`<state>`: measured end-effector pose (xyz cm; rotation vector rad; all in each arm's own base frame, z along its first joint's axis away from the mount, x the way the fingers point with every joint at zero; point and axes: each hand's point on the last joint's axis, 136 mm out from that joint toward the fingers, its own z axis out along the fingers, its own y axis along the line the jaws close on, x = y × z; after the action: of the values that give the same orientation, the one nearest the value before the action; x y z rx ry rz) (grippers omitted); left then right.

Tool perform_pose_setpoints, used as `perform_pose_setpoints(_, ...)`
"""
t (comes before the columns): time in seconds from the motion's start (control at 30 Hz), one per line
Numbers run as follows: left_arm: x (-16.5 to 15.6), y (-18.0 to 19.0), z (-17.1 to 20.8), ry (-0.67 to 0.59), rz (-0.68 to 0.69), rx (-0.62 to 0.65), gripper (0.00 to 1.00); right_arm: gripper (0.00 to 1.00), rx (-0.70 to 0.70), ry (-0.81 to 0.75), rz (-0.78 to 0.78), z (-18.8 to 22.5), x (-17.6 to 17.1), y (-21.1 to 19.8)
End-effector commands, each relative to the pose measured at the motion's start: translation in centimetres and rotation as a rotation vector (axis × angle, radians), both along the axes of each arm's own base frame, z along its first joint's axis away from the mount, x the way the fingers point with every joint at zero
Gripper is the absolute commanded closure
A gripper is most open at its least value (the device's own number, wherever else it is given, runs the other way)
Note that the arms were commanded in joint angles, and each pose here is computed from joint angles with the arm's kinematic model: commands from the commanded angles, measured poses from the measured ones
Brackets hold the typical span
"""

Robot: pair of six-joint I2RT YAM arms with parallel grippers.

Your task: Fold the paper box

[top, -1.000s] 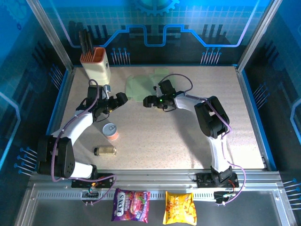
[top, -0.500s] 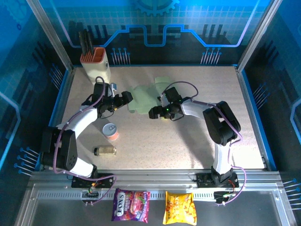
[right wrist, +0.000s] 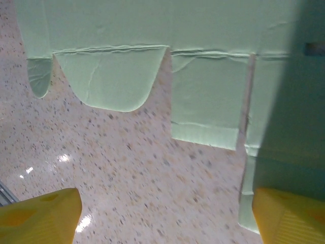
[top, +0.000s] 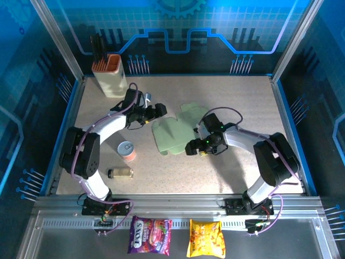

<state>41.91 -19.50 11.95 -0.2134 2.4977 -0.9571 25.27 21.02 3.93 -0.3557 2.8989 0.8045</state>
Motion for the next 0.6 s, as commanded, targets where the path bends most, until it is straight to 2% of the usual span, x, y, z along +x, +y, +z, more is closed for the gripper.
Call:
perform_pose_setpoints(0.0, -0.4, -2.7, -0.6, 0.034, -0.101, -0.028, 0.05, 0.12, -0.016, 0.024, -0.067, 0.1, -0.7, -2.2)
perform_pose_setpoints(0.23, -1.6, -5.7, -3.4, 0.1, -0.21, -0.025, 0.06, 0.13, -0.017, 0.015, -0.203, 0.0, 0.4, -4.9)
perform_pose_setpoints(0.57, -4.3, -5.6, -6.5, 0.177, -0.242, -0.009, 0.06, 0.14, -0.044, -0.01, -0.271, 0.1, 3.5, -6.1)
